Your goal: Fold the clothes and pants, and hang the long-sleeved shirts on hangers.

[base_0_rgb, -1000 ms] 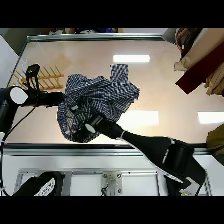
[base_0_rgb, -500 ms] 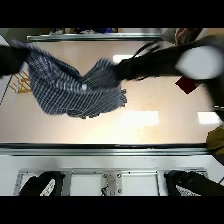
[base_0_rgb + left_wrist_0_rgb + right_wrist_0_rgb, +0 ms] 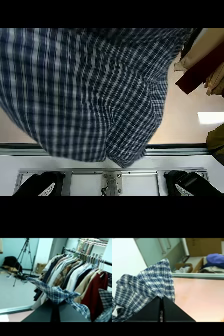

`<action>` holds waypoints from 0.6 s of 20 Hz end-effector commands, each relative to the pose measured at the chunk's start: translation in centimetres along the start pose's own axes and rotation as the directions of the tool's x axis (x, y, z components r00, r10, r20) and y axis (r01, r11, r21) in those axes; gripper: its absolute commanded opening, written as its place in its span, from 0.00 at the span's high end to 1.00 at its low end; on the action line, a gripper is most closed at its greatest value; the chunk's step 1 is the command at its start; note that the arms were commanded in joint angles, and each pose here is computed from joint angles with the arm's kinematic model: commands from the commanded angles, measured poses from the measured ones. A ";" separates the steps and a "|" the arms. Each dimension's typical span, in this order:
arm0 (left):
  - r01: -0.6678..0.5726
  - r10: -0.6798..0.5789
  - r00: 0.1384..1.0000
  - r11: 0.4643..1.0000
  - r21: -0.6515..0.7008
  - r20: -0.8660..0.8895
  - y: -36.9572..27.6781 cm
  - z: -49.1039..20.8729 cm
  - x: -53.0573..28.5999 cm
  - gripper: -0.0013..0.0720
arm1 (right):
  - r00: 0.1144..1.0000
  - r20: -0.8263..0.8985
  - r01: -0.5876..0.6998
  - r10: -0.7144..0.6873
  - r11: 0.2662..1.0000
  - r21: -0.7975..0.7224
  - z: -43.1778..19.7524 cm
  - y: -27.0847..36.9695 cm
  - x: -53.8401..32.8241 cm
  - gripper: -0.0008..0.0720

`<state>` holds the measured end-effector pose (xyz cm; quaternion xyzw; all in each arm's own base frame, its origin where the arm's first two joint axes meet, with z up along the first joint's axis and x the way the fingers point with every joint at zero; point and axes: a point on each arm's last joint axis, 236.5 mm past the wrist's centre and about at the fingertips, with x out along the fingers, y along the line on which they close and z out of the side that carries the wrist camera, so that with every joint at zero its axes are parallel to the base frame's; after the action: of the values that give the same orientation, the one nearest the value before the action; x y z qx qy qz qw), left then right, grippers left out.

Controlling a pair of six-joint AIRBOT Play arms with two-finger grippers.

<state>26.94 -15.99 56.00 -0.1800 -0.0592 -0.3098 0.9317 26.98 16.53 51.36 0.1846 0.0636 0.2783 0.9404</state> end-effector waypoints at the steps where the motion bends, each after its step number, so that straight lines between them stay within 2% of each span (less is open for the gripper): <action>1: -0.138 0.133 0.980 0.990 -0.021 -0.148 5.7 -4.4 5.9 0.95 | 0.984 -0.077 0.163 -0.162 0.987 0.009 -2.3 -4.6 3.7 0.96; 3: -0.246 0.215 0.930 0.967 -0.070 -0.297 10.9 -10.0 8.8 0.95 | 0.942 -0.193 0.279 -0.275 0.960 -0.012 -5.6 -9.1 7.2 0.96; 5: -0.353 0.272 0.841 0.931 -0.094 -0.468 15.8 -16.7 9.8 0.95 | 0.869 -0.322 0.392 -0.375 0.920 -0.013 -9.1 -14.1 9.1 0.96; 8: -0.435 0.212 0.680 0.887 -0.154 -0.702 18.6 -24.8 8.0 0.95 | 0.730 -0.521 0.473 -0.443 0.877 -0.084 -14.5 -17.6 8.4 0.96; 10: -0.432 0.180 0.572 0.895 -0.108 -0.800 19.0 -28.7 5.9 0.95 | 0.633 -0.628 0.494 -0.452 0.861 -0.122 -17.5 -17.8 6.8 0.96; 12: -0.433 0.148 0.456 0.899 -0.073 -0.878 18.7 -32.6 2.8 0.95 | 0.488 -0.738 0.508 -0.467 0.839 -0.195 -21.6 -17.6 4.4 0.96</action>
<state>43.56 -15.95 27.37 -0.1787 0.3775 -0.1903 0.8884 38.19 12.89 29.95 0.0957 0.3941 0.0812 0.9104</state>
